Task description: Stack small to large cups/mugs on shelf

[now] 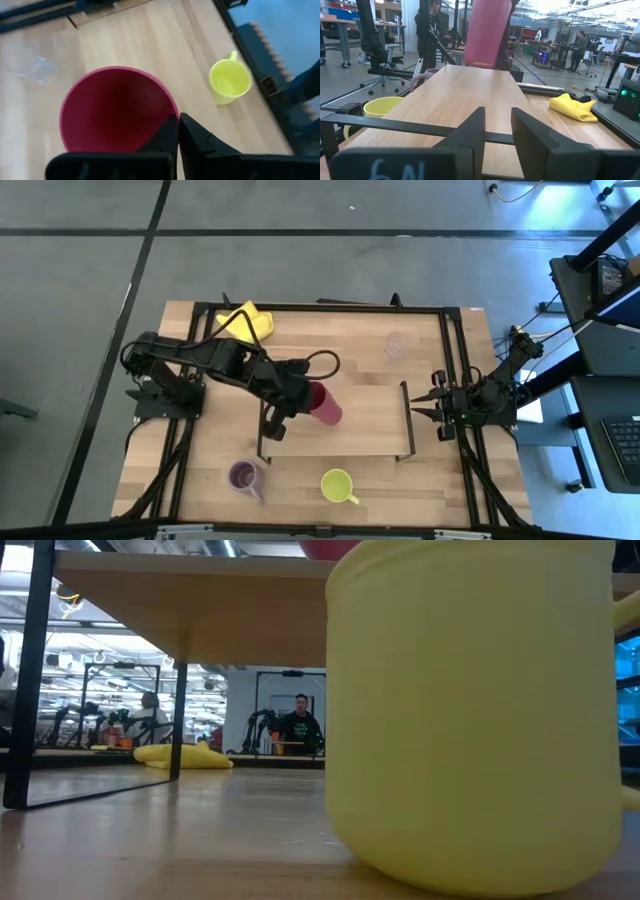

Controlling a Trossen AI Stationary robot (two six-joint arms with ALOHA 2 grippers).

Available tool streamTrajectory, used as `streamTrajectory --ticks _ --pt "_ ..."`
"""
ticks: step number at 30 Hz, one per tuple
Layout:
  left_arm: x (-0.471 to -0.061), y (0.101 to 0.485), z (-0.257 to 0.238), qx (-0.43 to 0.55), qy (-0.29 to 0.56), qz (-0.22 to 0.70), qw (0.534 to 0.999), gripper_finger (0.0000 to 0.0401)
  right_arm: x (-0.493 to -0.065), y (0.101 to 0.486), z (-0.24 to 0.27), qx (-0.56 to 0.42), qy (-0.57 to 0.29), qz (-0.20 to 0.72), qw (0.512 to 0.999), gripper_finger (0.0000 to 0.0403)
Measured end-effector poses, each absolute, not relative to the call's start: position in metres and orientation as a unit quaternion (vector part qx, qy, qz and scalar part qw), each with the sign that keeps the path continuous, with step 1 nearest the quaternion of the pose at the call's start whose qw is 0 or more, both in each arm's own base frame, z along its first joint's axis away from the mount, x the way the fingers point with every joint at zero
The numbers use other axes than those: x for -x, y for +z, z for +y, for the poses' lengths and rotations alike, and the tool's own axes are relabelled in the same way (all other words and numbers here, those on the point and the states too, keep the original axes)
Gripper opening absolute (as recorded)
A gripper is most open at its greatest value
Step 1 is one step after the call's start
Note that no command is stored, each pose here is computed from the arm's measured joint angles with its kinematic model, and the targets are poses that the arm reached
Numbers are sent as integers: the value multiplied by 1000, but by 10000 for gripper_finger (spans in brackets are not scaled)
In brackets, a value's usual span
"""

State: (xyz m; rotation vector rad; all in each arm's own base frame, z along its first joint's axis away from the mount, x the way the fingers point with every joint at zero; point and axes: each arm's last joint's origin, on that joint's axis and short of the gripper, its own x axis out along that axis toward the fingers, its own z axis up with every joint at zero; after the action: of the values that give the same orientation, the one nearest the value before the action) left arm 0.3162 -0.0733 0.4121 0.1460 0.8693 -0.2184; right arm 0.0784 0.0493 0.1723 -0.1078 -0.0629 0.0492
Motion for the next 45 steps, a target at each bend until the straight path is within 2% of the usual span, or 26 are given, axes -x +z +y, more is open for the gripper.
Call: streamTrajectory --ticks 10,17,20,25,31,45 --pt "-315 408 -71 -11 -82 446 891 0 -78 176 49 93 20 -49 994 96" --pt "-326 392 -75 -15 -90 481 872 0 -60 229 33 43 -43 -288 956 96" --pt "-331 388 -76 -27 -94 483 870 0 -52 238 24 -18 -67 -336 939 96" --pt "-332 389 -76 -27 -94 481 871 6 -49 258 22 -61 -55 -322 943 96" --pt "-330 399 -76 -24 -95 468 878 9 -54 292 26 22 -35 -242 969 96" --pt "-326 403 -85 -35 -109 468 876 26 -81 362 49 145 -81 -174 971 96"
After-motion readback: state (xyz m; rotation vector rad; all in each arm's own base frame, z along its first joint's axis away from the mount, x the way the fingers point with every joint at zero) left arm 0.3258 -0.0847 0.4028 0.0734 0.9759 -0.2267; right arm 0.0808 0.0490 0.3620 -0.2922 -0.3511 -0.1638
